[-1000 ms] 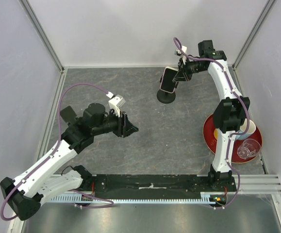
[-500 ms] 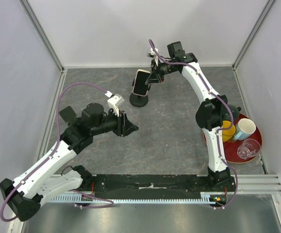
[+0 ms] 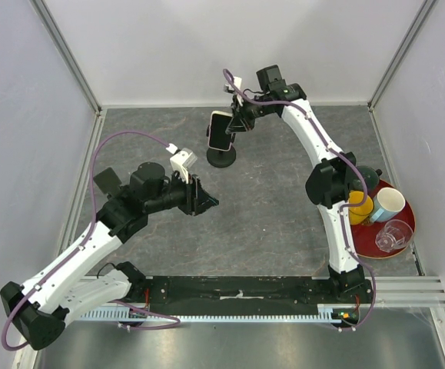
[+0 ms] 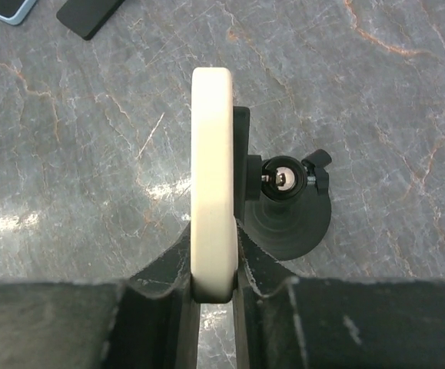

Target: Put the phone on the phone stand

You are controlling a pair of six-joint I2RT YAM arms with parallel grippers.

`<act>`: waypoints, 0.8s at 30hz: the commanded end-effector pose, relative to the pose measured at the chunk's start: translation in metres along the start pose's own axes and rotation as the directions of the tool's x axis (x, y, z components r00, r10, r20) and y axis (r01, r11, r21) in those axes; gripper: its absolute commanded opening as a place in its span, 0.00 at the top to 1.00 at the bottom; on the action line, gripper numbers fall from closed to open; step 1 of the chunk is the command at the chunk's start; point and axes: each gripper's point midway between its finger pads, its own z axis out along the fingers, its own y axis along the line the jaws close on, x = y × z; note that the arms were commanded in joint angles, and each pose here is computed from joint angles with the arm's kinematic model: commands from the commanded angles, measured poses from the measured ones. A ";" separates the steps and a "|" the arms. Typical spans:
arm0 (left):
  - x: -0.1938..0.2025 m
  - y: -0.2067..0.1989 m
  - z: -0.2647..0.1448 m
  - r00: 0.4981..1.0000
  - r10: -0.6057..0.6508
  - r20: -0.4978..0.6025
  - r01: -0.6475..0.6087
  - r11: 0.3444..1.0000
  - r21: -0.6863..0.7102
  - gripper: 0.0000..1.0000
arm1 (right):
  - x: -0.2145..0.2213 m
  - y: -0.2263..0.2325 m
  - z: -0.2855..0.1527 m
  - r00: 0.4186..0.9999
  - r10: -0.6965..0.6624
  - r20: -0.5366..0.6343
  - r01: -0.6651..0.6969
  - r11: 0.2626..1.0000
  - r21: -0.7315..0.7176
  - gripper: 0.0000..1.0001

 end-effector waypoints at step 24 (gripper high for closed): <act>-0.056 0.066 -0.010 0.962 -0.214 0.171 0.233 0.967 -0.099 0.53 | -0.094 0.025 -0.036 0.795 0.262 0.547 -0.580 0.593 0.559 0.02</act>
